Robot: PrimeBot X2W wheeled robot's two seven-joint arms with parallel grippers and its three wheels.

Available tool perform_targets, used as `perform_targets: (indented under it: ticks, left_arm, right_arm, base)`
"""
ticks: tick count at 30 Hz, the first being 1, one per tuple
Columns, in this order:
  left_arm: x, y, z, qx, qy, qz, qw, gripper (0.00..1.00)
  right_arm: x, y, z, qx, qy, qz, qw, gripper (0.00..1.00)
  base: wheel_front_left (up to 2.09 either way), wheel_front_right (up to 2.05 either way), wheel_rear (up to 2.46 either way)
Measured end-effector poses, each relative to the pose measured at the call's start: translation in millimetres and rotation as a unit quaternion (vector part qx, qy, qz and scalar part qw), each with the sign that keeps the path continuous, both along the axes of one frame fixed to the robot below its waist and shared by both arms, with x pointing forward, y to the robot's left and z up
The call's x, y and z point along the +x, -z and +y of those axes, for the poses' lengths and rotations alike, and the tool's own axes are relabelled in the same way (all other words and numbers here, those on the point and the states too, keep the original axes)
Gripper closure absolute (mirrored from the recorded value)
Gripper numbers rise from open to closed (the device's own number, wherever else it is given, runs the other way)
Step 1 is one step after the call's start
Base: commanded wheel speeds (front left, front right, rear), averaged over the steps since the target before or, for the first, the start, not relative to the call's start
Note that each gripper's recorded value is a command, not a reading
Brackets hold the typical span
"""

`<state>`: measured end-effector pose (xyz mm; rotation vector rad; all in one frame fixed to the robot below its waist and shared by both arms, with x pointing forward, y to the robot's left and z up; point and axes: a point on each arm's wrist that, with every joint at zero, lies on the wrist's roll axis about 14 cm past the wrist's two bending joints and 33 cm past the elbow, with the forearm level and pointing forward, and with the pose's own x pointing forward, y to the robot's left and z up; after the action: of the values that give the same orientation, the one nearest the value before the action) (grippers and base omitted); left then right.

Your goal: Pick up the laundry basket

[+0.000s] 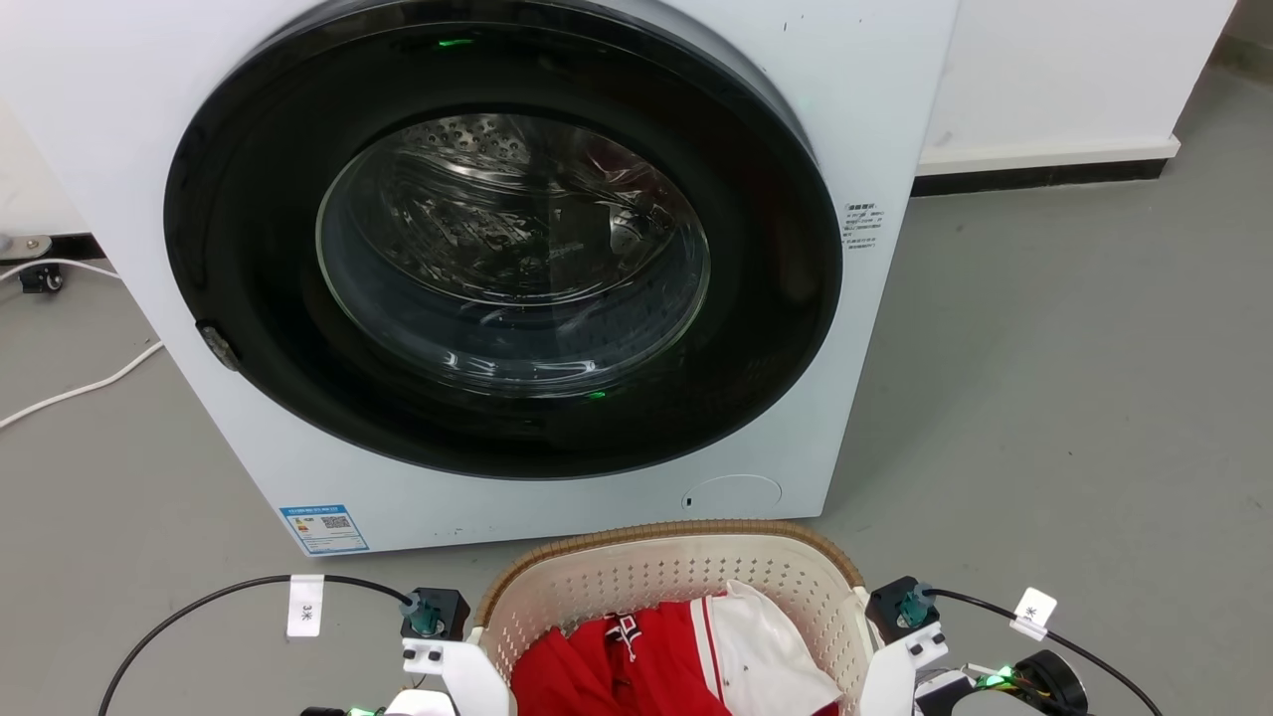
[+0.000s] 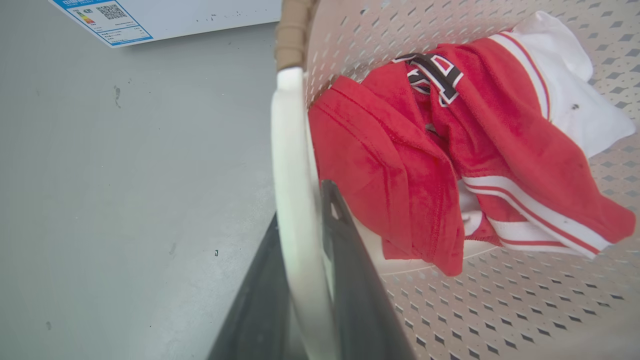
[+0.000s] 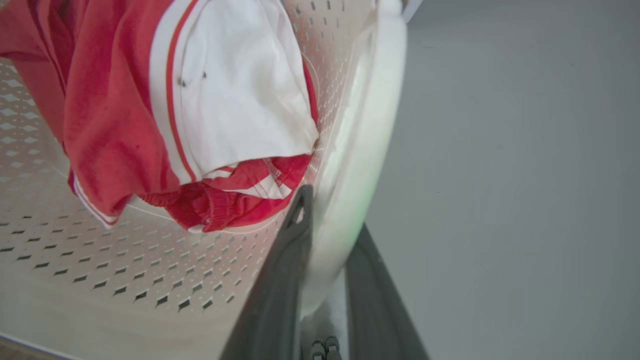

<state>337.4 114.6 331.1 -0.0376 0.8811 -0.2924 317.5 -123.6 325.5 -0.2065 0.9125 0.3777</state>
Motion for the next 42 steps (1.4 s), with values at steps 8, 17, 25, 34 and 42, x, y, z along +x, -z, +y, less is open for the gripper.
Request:
perform_targets:
  ticks: [8, 17, 25, 34, 42]
  left_arm:
    - [-0.2, 0.8, 0.5, 0.0, 0.0, 0.002, 1.0, 1.0]
    - [0.1, 1.1, 1.3, 0.0, 0.0, 0.002, 1.0, 1.0]
    - [-0.8, 1.5, 2.2, 0.0, -0.002, 0.002, 1.0, 1.0]
    - [-1.2, 0.6, 3.1, 0.0, -0.002, 0.0, 1.0, 1.0]
    - [-1.9, 0.6, 2.9, -0.002, -0.002, 0.0, 1.0, 1.0]
  right_arm:
    - [-0.3, 0.6, 0.3, 0.002, 0.0, 0.0, 1.0, 1.0]
    - [-0.9, 1.4, 1.3, 0.004, 0.0, 0.0, 1.0, 1.0]
    - [-0.9, 1.5, 1.9, 0.004, -0.003, -0.001, 1.0, 1.0]
    - [-0.9, 0.7, 3.0, 0.005, -0.004, -0.002, 1.0, 1.0]
    - [-1.2, 0.8, 2.3, 0.004, -0.005, -0.002, 1.0, 1.0]
  base:
    - [0.0, 0.0, 0.0]
    - [0.0, 0.0, 0.0]
    - [0.0, 0.0, 0.0]
    - [0.0, 0.0, 0.0]
    - [0.0, 0.0, 0.0]
